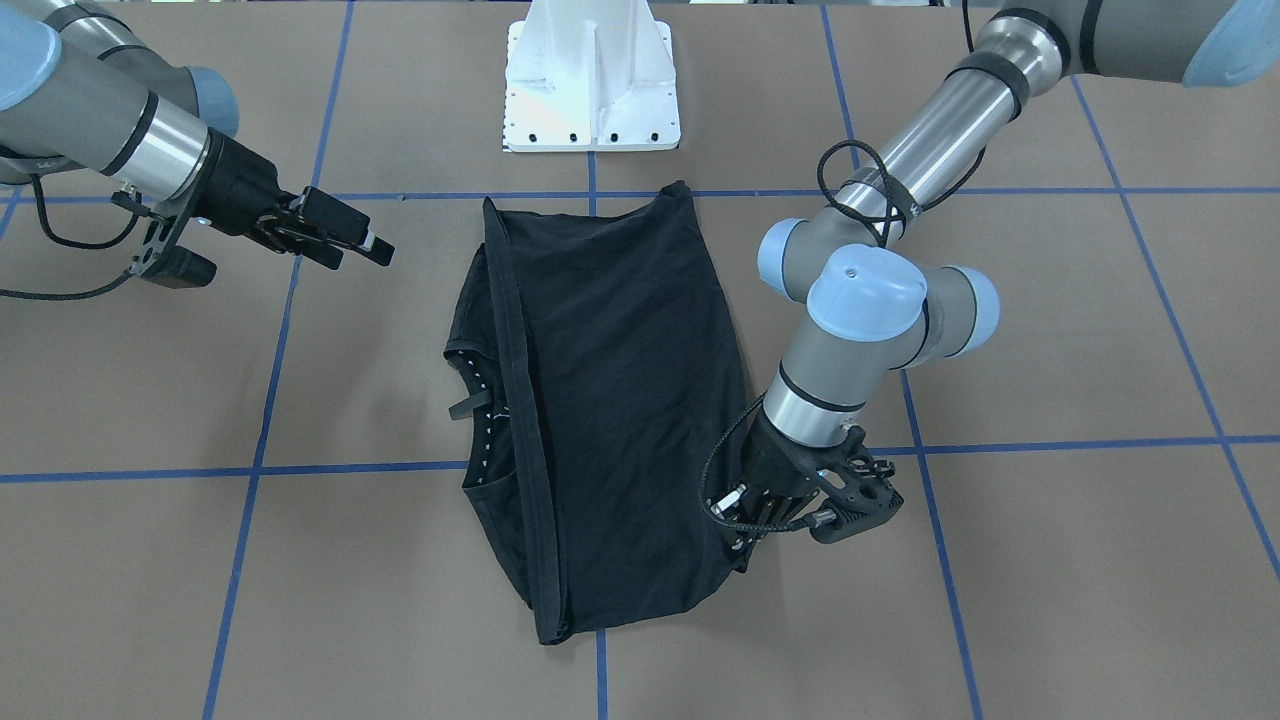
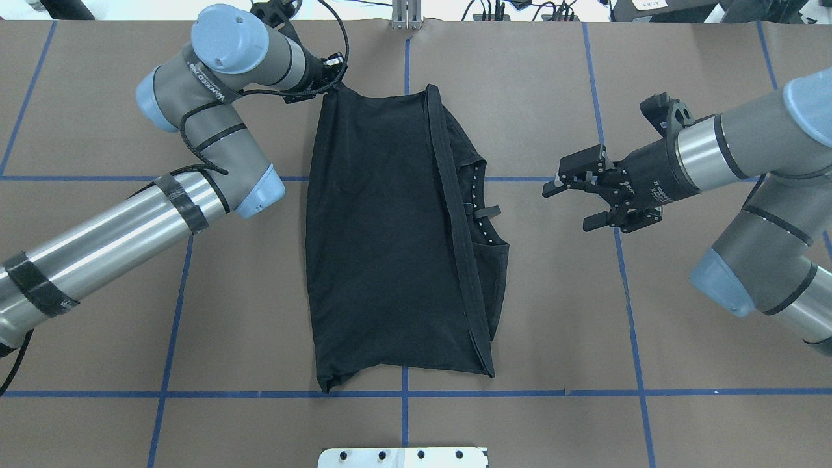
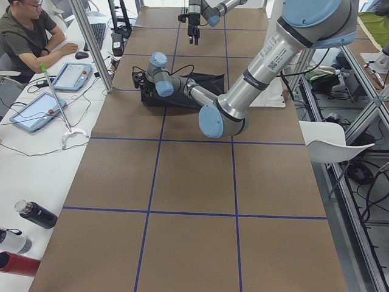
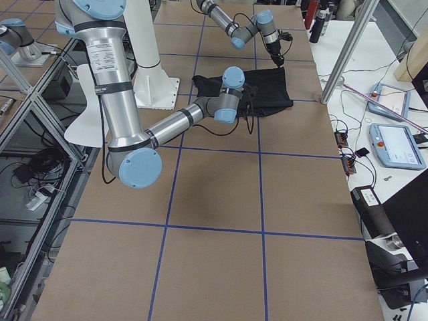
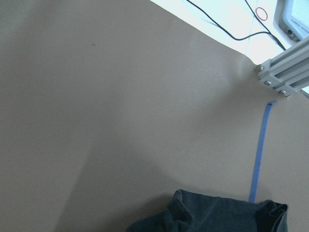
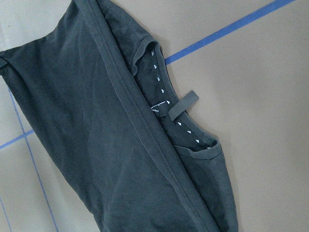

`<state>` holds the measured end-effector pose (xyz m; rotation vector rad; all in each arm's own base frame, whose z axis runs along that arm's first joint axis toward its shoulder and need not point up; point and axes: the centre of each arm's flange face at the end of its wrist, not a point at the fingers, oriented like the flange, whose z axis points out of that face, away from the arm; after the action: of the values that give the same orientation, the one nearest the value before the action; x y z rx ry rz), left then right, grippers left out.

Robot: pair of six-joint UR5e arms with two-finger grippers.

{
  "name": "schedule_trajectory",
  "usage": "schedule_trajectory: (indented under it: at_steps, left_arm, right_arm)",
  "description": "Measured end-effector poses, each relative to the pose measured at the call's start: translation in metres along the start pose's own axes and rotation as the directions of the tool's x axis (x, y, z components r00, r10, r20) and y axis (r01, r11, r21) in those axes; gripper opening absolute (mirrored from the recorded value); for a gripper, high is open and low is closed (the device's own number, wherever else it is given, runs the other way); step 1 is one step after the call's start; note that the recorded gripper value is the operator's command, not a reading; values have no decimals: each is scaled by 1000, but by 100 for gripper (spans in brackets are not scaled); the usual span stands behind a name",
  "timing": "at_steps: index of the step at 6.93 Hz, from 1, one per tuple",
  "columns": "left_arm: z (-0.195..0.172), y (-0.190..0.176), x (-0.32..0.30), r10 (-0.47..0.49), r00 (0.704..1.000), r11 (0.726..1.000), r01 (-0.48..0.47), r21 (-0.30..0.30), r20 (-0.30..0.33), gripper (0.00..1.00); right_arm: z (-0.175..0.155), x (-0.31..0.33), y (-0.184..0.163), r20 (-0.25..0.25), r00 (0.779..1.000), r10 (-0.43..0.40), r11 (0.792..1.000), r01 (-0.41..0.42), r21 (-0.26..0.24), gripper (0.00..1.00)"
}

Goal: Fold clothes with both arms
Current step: 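Release the shirt with the left gripper and raise it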

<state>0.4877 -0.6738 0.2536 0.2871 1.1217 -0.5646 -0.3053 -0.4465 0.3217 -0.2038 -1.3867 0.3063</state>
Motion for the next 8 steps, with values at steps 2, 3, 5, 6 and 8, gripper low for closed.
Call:
schedule_trajectory:
  at_steps: [2,3,5,6,8]
  left_arm:
    - [13,-5,4,4,1000,1000,-3,20,-21,0]
    - [16,-7,3,5,1000,999,-4,32,-23,0]
    - [20,-11,-2,6,1000,998,-5,65,-27,99]
    - [20,-14,-3,8,1000,995,-5,100,-28,100]
    - [21,-17,-4,16,1000,984,-11,176,-25,100]
  right_arm:
    - [-3,2,0,-1,1000,3,1000,-3,4,100]
    - [-5,5,0,-1,1000,4,1000,-4,6,100]
    - [-7,7,1,-2,1000,6,1000,-6,8,100]
    - [-7,7,1,-2,1000,6,1000,-6,8,100]
    - [-7,6,1,-2,1000,5,1000,-5,7,100]
